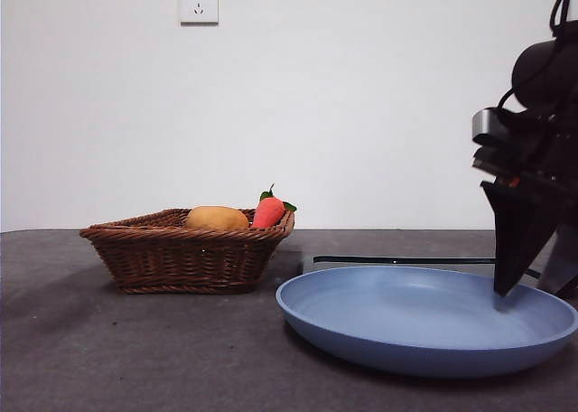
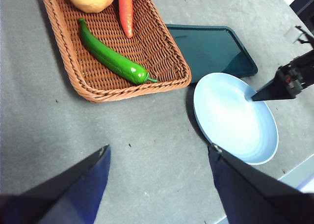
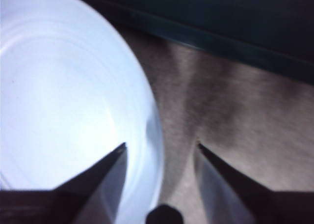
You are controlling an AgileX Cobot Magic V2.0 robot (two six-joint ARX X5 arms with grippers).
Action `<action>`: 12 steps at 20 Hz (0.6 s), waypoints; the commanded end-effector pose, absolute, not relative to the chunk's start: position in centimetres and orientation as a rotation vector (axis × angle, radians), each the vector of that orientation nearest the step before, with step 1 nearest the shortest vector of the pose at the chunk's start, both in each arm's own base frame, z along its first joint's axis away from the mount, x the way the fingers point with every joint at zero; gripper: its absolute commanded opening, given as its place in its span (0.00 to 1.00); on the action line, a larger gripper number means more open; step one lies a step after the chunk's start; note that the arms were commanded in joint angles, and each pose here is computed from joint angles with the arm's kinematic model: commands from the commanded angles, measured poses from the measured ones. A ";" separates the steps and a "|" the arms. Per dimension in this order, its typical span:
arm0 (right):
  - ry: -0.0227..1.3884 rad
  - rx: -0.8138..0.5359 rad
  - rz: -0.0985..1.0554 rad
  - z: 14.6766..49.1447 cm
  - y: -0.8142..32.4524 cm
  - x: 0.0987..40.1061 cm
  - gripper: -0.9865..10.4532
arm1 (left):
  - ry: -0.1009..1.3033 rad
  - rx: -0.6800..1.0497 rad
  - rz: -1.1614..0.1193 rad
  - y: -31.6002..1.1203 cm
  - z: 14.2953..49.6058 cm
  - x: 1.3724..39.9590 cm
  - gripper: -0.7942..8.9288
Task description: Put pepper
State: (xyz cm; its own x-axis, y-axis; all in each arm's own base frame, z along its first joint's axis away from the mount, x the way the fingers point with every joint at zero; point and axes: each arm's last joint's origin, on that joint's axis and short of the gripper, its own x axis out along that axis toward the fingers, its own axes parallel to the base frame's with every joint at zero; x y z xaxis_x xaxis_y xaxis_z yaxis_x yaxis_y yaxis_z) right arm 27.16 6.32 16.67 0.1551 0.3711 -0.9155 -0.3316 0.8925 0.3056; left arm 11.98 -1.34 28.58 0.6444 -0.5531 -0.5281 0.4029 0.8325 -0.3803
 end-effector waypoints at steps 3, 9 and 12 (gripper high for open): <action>1.325 0.018 0.522 16.1 6.8 27.8 0.13 | 0.664 -0.237 -0.550 -1.3 29.0 12.3 0.44; 1.304 0.039 0.500 16.8 6.5 27.7 0.09 | 0.621 -0.269 -0.532 -1.6 29.6 12.7 0.44; 1.220 0.046 0.496 19.2 6.3 27.0 0.09 | 0.627 -0.287 -0.487 -2.2 30.4 13.6 0.44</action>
State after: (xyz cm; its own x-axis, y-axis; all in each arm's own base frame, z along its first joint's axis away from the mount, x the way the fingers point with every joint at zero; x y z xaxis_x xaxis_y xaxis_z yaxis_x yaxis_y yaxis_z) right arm 26.61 6.24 18.73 0.2297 0.3843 -0.8942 -0.3454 0.8911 0.2943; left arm 13.43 -2.14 29.77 0.6890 -0.5187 -0.5062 0.3603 0.8512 -0.3817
